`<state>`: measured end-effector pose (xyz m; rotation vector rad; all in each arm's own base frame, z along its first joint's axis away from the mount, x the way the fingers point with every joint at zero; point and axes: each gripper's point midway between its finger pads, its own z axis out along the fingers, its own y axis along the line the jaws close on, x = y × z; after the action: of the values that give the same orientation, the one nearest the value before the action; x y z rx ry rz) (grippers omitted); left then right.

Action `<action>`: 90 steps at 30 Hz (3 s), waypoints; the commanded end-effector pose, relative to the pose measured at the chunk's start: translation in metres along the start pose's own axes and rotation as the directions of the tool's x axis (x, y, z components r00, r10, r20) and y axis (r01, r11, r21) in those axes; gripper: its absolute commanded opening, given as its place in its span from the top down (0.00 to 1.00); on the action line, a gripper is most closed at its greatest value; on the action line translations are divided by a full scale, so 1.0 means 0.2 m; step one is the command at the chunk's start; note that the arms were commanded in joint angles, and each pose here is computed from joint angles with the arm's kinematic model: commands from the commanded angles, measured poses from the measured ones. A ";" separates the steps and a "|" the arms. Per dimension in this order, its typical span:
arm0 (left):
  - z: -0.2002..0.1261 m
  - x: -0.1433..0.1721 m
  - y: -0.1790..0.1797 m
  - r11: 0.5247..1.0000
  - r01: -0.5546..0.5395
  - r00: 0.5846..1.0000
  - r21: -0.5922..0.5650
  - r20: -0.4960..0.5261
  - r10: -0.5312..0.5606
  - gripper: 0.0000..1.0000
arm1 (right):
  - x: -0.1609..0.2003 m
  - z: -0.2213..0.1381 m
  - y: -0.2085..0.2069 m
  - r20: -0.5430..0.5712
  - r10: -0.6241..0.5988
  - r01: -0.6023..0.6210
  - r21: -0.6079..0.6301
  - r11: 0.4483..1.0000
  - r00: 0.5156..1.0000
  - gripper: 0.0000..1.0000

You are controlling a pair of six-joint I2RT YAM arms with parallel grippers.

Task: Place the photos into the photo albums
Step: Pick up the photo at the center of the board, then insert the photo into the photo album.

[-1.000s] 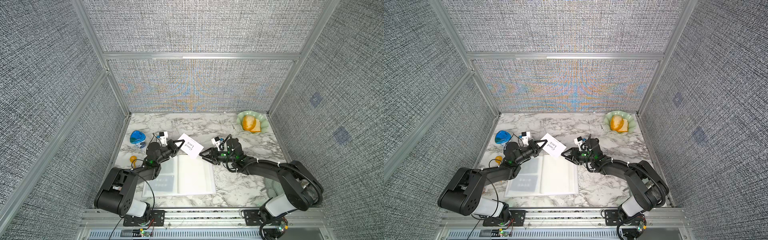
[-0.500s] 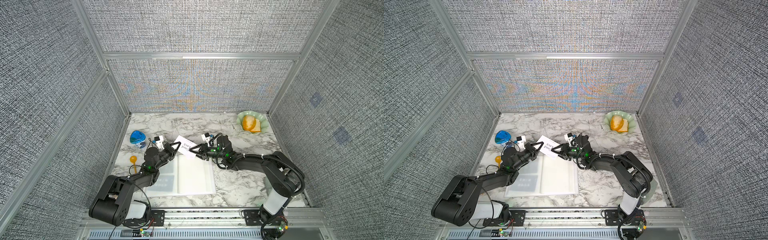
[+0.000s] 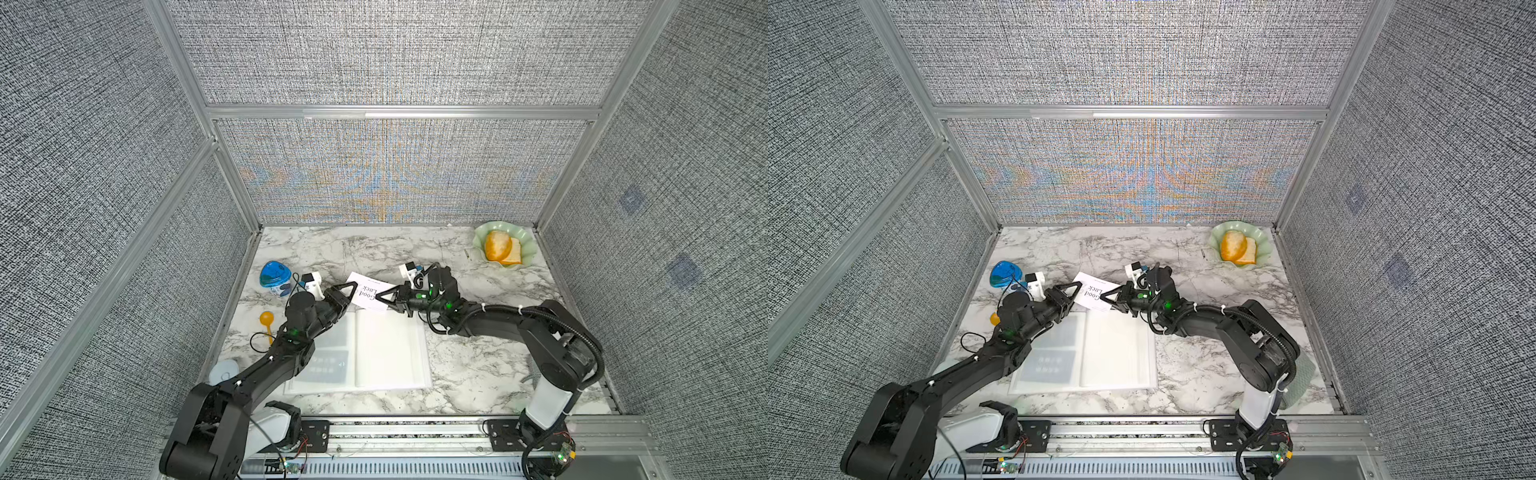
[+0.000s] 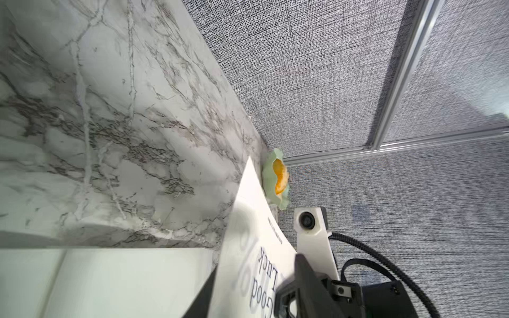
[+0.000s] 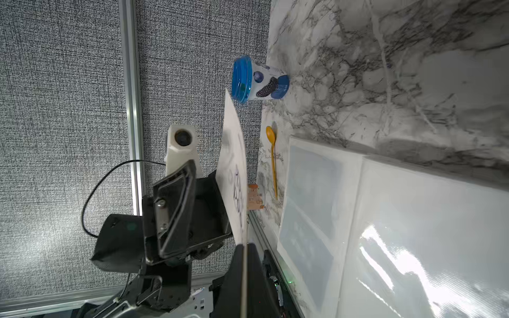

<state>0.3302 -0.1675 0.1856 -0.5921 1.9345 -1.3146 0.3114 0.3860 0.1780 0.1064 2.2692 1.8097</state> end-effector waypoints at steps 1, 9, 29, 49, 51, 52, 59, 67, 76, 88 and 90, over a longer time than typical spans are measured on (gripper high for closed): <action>-0.09 -0.01 0.30 0.926 -0.127 0.992 -0.354 -0.044 0.120 0.53 | 0.02 -0.02 -0.05 -0.028 -0.011 0.014 0.116 0.993 1.000 1.00; -0.31 -0.06 0.59 0.734 -0.191 0.978 -0.652 -0.065 0.198 0.57 | 0.11 -0.09 -0.22 -0.144 -0.048 0.106 0.430 0.897 0.988 1.00; -0.35 0.02 0.88 0.589 -0.245 0.969 -0.770 -0.172 0.178 0.65 | 0.21 0.03 -0.27 -0.329 -0.101 0.304 0.654 0.692 0.939 1.00; -0.48 0.00 1.05 0.493 -0.201 0.976 -0.846 -0.131 0.172 0.65 | 0.23 0.09 -0.28 -0.384 -0.097 0.358 0.699 0.619 0.918 1.00; -0.49 0.00 1.05 0.495 -0.199 0.977 -0.846 -0.129 0.173 0.65 | 0.23 0.09 -0.29 -0.383 -0.094 0.355 0.700 0.620 0.919 1.00; -0.49 0.00 1.05 0.497 -0.199 0.977 -0.845 -0.129 0.171 0.65 | 0.24 0.09 -0.29 -0.382 -0.092 0.353 0.701 0.620 0.920 1.00; -0.50 -0.01 1.04 0.501 -0.199 0.976 -0.842 -0.126 0.177 0.65 | 0.24 0.07 -0.35 -0.377 -0.074 0.339 0.709 0.619 0.923 1.00; -0.52 -0.05 1.02 0.487 -0.191 0.975 -0.852 -0.106 0.197 0.65 | 0.26 0.06 -0.41 -0.365 -0.036 0.296 0.689 0.662 0.930 1.00; -0.54 -0.12 1.00 0.480 -0.164 0.972 -0.862 -0.057 0.229 0.65 | 0.26 0.11 -0.43 -0.368 -0.019 0.277 0.663 0.695 0.930 1.00; -0.60 -0.18 1.06 0.459 -0.117 0.976 -0.880 -0.015 0.219 0.65 | 0.29 0.20 -0.48 -0.412 0.008 0.273 0.618 0.737 0.911 1.00; -0.61 -0.19 1.06 0.460 -0.112 0.977 -0.881 -0.012 0.213 0.65 | 0.30 0.22 -0.49 -0.425 0.010 0.273 0.599 0.753 0.905 1.00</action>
<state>0.2634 0.0100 0.0272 -0.8992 2.4341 -0.0136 0.2743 0.4097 0.0636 -0.3069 3.0267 0.8779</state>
